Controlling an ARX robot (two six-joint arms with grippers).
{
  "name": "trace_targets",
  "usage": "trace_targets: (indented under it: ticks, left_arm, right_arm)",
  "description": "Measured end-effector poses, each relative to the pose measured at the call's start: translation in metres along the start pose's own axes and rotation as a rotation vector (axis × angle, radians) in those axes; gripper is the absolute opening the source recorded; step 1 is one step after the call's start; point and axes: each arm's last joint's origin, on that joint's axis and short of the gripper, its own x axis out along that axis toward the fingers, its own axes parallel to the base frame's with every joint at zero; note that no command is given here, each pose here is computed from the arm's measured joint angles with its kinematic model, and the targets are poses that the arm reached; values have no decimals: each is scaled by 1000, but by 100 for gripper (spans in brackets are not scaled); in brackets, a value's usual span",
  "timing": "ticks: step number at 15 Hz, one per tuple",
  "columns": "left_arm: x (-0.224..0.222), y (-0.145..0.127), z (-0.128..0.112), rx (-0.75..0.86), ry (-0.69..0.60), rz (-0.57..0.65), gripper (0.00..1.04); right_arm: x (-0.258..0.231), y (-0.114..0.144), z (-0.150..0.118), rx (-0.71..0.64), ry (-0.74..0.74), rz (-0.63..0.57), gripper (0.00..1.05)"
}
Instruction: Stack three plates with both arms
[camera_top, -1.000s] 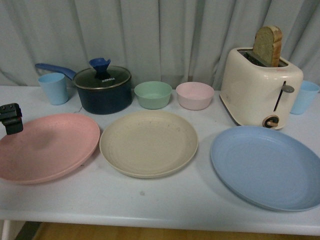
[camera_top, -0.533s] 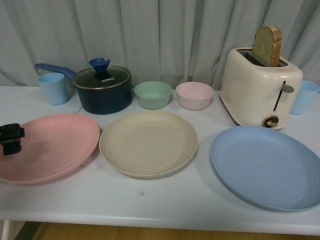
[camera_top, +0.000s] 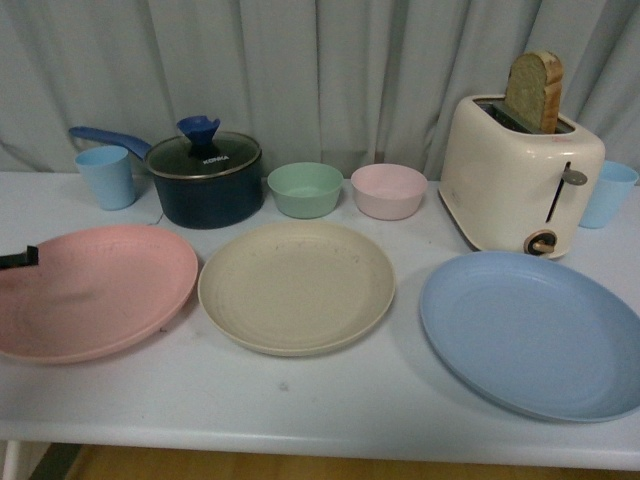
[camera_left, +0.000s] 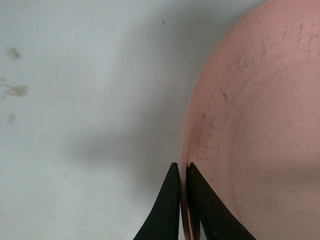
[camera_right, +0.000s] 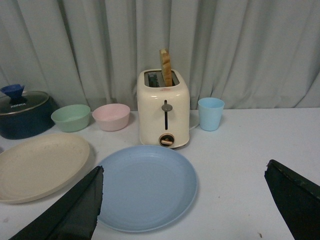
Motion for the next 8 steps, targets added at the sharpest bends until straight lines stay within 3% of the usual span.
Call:
trace_targets:
  ticks: [3, 5, 6, 8]
  left_arm:
    - [-38, 19, 27, 11, -85, 64, 3]
    - [-75, 16, 49, 50, -189, 72, 3]
    - [-95, 1, 56, 80, -248, 39, 3]
    - [-133, -64, 61, 191, -358, -130, 3]
  right_arm:
    - [0, 0, 0, 0, 0, 0, 98]
    - [0, 0, 0, 0, 0, 0, 98]
    - [0, 0, 0, 0, 0, 0, 98]
    - [0, 0, 0, 0, 0, 0, 98]
